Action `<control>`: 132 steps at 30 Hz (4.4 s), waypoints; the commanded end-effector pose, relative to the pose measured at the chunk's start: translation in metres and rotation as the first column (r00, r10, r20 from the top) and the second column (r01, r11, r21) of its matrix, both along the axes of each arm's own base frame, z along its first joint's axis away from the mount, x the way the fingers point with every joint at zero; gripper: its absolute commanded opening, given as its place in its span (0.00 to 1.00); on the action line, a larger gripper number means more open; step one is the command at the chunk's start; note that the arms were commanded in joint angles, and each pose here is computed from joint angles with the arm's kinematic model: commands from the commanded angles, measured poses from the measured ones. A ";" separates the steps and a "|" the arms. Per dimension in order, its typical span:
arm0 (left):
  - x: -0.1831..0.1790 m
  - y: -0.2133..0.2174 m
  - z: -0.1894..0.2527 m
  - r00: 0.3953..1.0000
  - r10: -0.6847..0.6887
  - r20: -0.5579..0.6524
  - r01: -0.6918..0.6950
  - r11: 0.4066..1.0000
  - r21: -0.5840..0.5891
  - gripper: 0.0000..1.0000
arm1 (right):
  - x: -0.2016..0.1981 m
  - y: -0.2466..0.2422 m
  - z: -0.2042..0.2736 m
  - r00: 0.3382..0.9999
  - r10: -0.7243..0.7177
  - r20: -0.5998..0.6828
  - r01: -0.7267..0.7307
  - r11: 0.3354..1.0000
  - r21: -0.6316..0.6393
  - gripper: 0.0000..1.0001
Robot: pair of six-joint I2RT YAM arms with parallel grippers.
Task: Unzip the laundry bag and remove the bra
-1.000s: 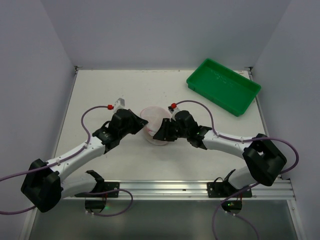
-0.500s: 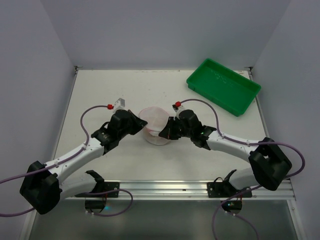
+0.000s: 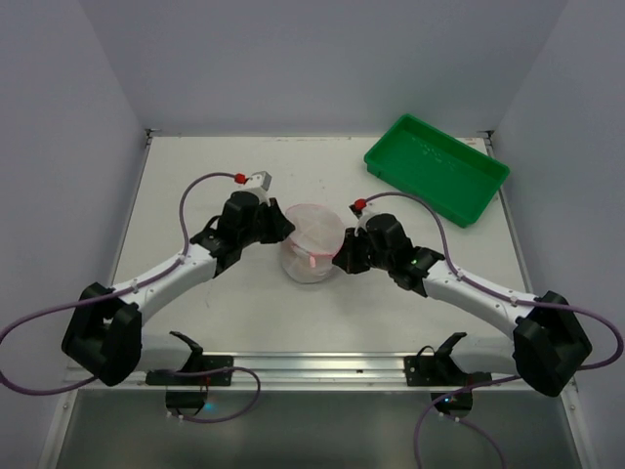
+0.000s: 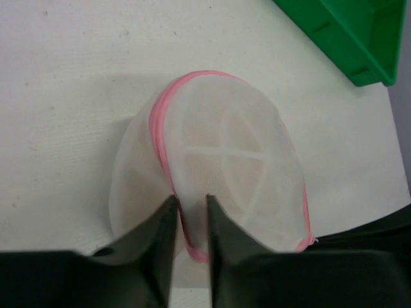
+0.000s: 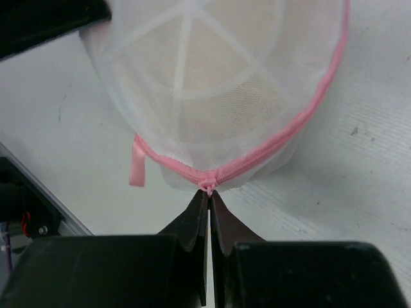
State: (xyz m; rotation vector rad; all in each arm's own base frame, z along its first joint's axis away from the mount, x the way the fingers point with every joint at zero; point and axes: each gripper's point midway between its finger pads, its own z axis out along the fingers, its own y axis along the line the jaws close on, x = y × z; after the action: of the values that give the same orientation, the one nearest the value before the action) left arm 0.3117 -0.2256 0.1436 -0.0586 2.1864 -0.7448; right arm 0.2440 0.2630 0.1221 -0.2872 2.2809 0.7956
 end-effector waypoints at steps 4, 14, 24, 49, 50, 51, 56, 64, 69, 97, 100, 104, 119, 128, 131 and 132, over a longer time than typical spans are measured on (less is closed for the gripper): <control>0.047 -0.005 0.050 0.992 -0.003 0.125 0.000 1.000 0.024 1.00 | 0.003 0.055 0.039 0.996 0.092 0.006 -0.092 0.983 0.160 0.00; -0.012 0.029 0.022 0.959 0.240 -0.149 -0.260 0.957 -0.128 0.97 | 0.024 0.102 0.053 0.994 0.109 -0.013 -0.103 0.965 0.241 0.00; -0.007 0.003 0.005 0.967 0.175 -0.183 -0.216 0.948 -0.235 0.61 | 0.017 0.114 0.041 0.988 0.146 -0.048 -0.131 0.963 0.234 0.00; 0.056 0.003 0.029 0.993 -0.049 0.109 0.050 0.999 -0.004 0.41 | 0.004 0.040 0.040 0.991 0.115 0.061 -0.124 0.978 0.166 0.00; 0.058 0.001 0.035 0.994 -0.028 0.104 0.032 0.999 -0.041 0.65 | -0.001 0.053 0.036 0.987 0.156 0.032 -0.159 0.971 0.180 0.00; 0.059 0.003 0.036 0.996 -0.003 0.094 0.008 0.999 -0.054 0.75 | -0.003 0.064 0.041 0.987 0.161 0.006 -0.159 0.963 0.219 0.00; 0.041 0.018 0.032 0.991 0.130 0.002 -0.129 0.981 -0.145 1.00 | 0.000 0.120 0.073 0.974 0.228 0.010 -0.217 0.911 0.351 0.00; 0.002 0.038 0.014 0.975 0.200 -0.095 -0.213 0.964 -0.159 0.88 | 0.011 0.145 0.064 0.967 0.253 -0.019 -0.231 0.910 0.345 0.00; 0.000 0.019 0.010 0.984 0.117 -0.135 -0.143 0.970 -0.196 0.64 | 0.010 0.140 0.056 0.970 0.240 -0.031 -0.217 0.919 0.328 0.00; 0.079 0.000 0.057 0.992 -0.100 0.077 0.094 0.992 0.080 0.86 | -0.004 0.095 0.058 0.974 0.226 0.018 -0.224 0.945 0.240 0.00; 0.075 0.021 0.057 0.999 0.040 0.024 -0.042 0.996 0.081 1.00 | 0.008 0.118 0.080 0.976 0.219 0.017 -0.213 0.927 0.307 0.00; 0.047 0.050 0.044 0.981 0.190 -0.046 -0.185 0.978 0.098 1.00 | 0.017 0.135 0.079 0.976 0.217 -0.012 -0.201 0.922 0.331 0.00; 0.011 0.017 0.028 0.989 0.078 -0.126 -0.094 0.988 -0.122 0.24 | 0.020 0.140 0.068 0.980 0.200 -0.012 -0.188 0.937 0.295 0.00; 0.023 0.036 0.029 0.994 0.099 -0.052 -0.099 0.995 -0.003 0.00 | -0.001 0.065 0.027 0.984 0.168 0.052 -0.171 0.984 0.057 0.00; 0.026 0.028 0.034 1.000 0.021 -0.011 -0.021 1.000 0.002 0.00 | -0.019 0.048 0.015 0.978 0.204 0.031 -0.205 0.979 0.005 0.00; 0.029 0.023 0.035 1.000 -0.005 -0.003 0.005 1.000 0.002 0.02 | -0.024 0.048 0.017 0.975 0.219 0.030 -0.219 0.976 0.013 0.00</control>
State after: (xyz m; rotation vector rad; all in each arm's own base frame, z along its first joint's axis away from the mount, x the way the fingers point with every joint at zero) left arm 0.3185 -0.2000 0.1546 -0.1857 2.2904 -0.7615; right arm 0.2264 0.3283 0.1446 -0.4658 2.2422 0.9948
